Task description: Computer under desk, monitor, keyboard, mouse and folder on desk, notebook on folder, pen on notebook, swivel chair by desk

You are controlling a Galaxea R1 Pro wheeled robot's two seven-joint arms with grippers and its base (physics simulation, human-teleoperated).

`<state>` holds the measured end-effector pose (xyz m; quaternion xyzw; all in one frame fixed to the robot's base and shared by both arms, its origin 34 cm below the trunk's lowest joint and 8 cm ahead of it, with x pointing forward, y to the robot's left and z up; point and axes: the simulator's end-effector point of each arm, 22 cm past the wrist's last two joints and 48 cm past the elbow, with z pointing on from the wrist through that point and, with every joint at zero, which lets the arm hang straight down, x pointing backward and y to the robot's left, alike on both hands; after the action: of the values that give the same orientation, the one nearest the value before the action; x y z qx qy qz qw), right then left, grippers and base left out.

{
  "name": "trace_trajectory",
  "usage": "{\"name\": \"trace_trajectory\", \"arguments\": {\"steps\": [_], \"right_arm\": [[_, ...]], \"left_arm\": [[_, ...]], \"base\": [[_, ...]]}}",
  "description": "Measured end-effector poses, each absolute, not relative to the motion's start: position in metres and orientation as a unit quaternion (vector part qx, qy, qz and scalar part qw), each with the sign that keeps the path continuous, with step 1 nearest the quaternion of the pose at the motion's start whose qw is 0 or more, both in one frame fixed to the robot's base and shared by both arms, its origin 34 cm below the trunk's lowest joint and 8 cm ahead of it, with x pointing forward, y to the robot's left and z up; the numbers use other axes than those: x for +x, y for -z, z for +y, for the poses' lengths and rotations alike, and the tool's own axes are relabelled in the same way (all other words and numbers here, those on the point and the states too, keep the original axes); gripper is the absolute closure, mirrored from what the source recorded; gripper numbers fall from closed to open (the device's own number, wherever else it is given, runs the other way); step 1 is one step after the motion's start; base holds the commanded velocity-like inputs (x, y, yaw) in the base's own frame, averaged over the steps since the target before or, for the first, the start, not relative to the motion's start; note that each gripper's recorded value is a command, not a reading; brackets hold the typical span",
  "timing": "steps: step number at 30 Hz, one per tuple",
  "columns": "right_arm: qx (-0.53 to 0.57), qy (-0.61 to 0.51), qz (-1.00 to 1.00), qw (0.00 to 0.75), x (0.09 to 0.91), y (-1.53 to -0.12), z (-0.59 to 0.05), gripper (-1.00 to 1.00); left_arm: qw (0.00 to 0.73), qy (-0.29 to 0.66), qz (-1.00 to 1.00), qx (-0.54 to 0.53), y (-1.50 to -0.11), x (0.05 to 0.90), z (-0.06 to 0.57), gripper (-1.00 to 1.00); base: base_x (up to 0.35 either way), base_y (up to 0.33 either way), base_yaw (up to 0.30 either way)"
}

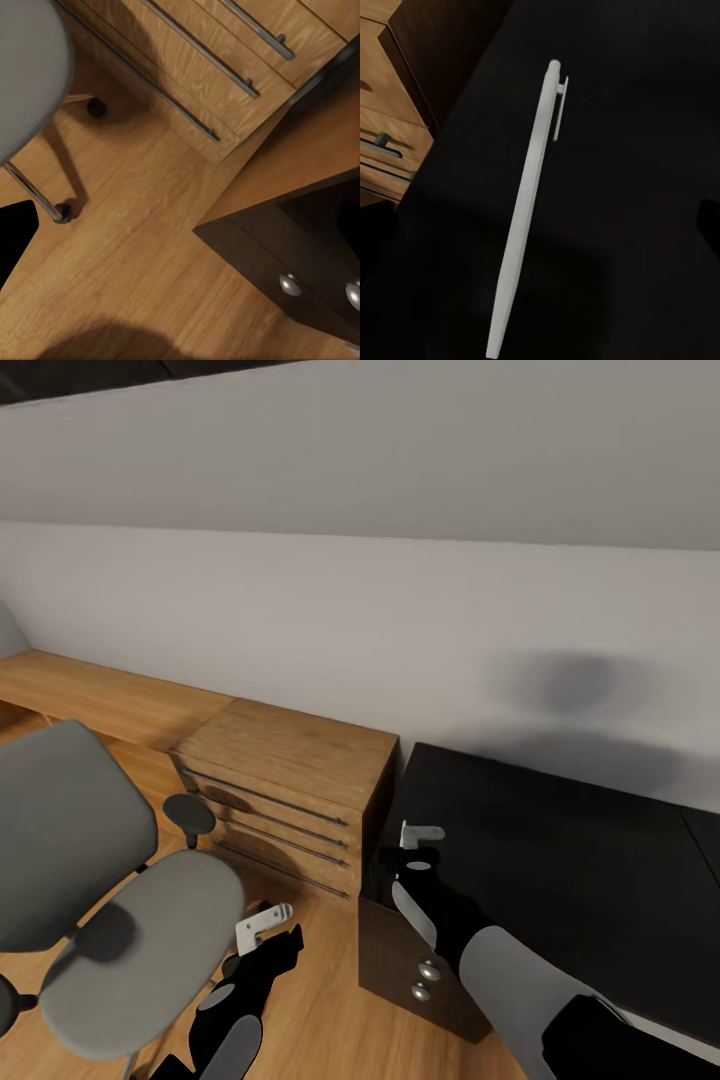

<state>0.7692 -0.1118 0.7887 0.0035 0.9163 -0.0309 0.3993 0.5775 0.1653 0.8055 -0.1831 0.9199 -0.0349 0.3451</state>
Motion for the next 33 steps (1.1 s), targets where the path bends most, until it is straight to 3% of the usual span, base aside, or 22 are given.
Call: {"name": "trace_trajectory", "arguments": {"steps": [33], "right_arm": [[0.003,0.031,0.916,0.4,0.773,-0.762,-0.112,-1.0]], "left_arm": [[0.344,0.034,0.92,-0.182,-0.778,0.581,0.165,-1.0]], "base": [[0.0,0.0,0.0]]}}
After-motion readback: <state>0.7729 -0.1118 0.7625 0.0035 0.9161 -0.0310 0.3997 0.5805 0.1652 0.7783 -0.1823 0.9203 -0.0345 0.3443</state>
